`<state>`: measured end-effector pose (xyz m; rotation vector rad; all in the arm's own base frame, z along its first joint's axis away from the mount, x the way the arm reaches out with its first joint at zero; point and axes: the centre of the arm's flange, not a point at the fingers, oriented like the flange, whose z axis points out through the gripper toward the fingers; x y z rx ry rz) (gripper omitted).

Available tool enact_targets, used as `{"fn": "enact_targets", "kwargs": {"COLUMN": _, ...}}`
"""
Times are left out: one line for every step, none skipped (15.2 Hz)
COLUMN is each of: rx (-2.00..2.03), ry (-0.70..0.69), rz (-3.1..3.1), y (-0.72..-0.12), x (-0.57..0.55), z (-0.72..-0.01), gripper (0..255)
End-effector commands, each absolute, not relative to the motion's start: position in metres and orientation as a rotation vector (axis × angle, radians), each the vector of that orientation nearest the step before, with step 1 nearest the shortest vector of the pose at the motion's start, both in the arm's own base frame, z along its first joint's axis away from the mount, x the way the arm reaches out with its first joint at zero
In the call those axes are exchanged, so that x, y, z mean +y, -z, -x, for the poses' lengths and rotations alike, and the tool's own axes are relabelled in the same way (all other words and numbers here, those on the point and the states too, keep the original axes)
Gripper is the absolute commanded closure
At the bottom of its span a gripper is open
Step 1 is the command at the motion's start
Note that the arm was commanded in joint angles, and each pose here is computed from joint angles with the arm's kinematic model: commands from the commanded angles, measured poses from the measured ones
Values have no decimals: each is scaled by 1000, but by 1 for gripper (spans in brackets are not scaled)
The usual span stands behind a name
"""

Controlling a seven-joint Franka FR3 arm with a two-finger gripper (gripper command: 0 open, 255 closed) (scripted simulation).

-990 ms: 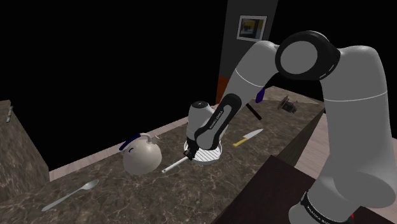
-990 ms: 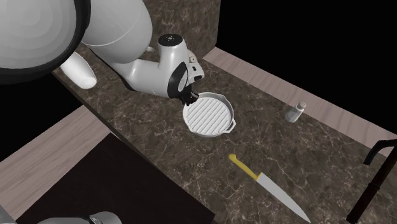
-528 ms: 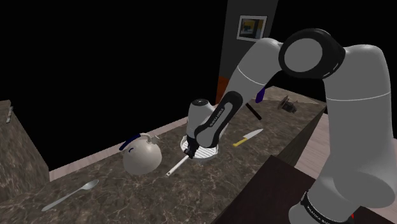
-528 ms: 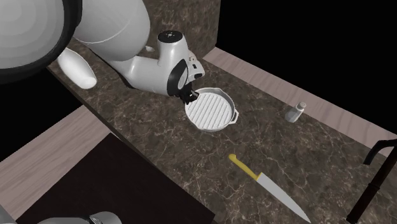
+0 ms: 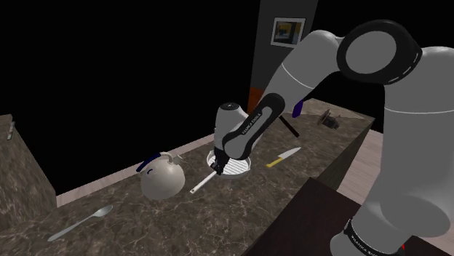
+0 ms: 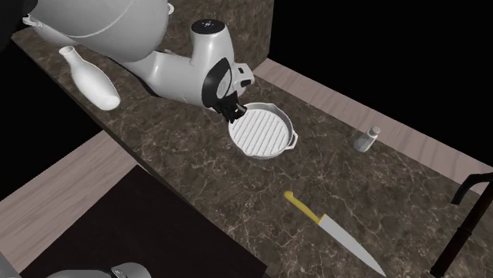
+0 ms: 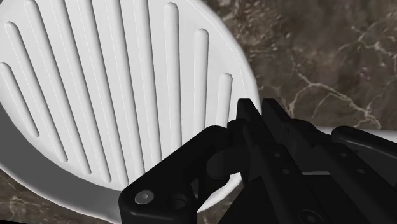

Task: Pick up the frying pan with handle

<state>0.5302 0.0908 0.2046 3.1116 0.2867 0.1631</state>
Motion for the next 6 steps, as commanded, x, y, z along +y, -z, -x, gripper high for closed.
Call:
{"fn": "enact_targets", "kwargs": {"rx": 287, "ry": -164, "rz": -3112, "y": -215, "x": 91, "z": -531, "gripper": 255}}
{"fn": "enact_targets", "kwargs": {"rx": 287, "ry": -164, "rz": -3112, "y": -220, "x": 91, "z": -531, "gripper": 255}}
{"fn": "enact_targets", "kwargs": {"rx": 287, "ry": -164, "rz": -3112, "y": -226, "x": 91, "z": -531, "gripper": 255}}
{"fn": "enact_targets", "kwargs": {"rx": 287, "ry": -164, "rz": -3112, "y": -231, "x": 91, "z": -531, "gripper": 255}}
{"fn": "enact_targets", "kwargs": {"rx": 287, "ry": -164, "rz": -3112, "y": -232, "x": 91, "z": -531, "gripper": 255}}
{"fn": "enact_targets", "kwargs": {"rx": 287, "ry": -164, "rz": -3112, "y": -232, "x": 91, "z": -531, "gripper": 255}}
